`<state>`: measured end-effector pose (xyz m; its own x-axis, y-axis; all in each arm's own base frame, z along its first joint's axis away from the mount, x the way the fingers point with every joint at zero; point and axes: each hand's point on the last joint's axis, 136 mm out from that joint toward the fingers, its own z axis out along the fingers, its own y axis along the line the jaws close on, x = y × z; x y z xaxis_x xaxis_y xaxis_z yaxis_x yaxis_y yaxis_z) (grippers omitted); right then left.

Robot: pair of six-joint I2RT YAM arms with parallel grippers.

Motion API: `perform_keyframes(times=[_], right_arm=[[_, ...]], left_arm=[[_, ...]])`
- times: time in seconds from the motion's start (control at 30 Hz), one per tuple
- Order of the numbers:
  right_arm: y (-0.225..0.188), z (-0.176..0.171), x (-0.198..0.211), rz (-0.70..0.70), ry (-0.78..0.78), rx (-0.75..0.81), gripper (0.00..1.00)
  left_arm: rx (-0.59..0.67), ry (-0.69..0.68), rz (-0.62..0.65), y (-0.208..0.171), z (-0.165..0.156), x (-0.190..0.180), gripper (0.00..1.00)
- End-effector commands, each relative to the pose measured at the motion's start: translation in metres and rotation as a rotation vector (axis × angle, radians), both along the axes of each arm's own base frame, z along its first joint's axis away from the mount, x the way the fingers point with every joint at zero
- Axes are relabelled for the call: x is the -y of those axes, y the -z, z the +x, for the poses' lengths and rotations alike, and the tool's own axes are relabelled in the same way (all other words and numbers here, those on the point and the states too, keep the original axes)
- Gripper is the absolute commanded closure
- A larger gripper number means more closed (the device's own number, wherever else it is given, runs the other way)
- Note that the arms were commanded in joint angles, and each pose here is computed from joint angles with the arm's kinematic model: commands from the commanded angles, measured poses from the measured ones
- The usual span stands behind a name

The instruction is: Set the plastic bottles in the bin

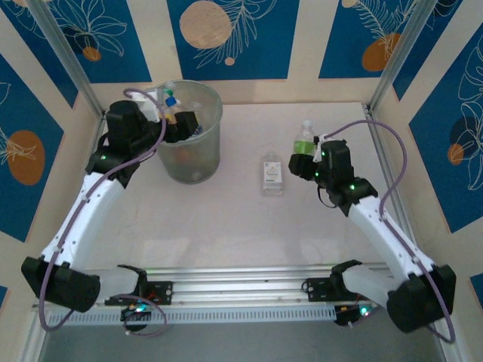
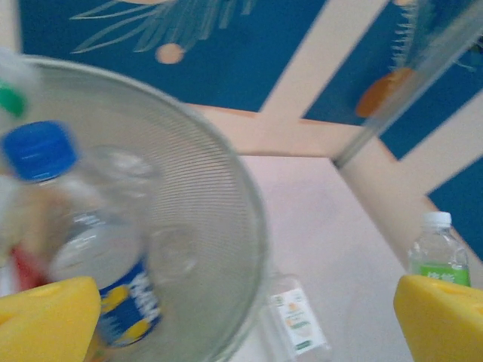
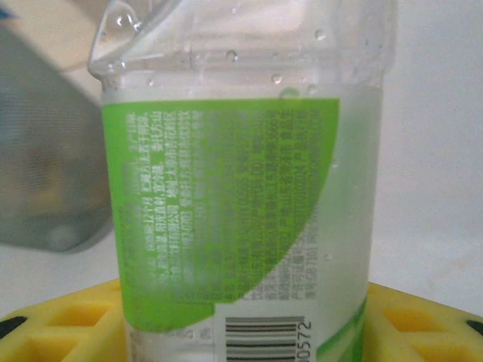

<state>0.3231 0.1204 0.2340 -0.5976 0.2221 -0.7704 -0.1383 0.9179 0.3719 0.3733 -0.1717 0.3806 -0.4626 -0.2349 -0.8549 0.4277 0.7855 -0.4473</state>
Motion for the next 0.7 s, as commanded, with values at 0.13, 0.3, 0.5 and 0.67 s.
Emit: perform_keyframes(times=[0.13, 0.3, 0.5, 0.67], right_arm=[[-0.060, -0.031, -0.054, 0.026, -0.294, 0.284, 0.42], [-0.075, -0.040, -0.074, 0.008, -0.361, 0.341, 0.42], [-0.083, -0.042, -0.086, 0.005, -0.383, 0.379, 0.42], [-0.089, -0.045, -0.093, 0.004, -0.399, 0.405, 0.42]], left_arm=[[0.092, 0.367, -0.069, -0.047, -0.026, 0.096, 0.03], [0.088, 0.541, -0.056, -0.050, -0.046, 0.149, 0.06], [0.035, 0.594, -0.080, -0.041, -0.047, 0.177, 0.05], [-0.009, 0.607, -0.093, -0.031, -0.046, 0.187, 0.05]])
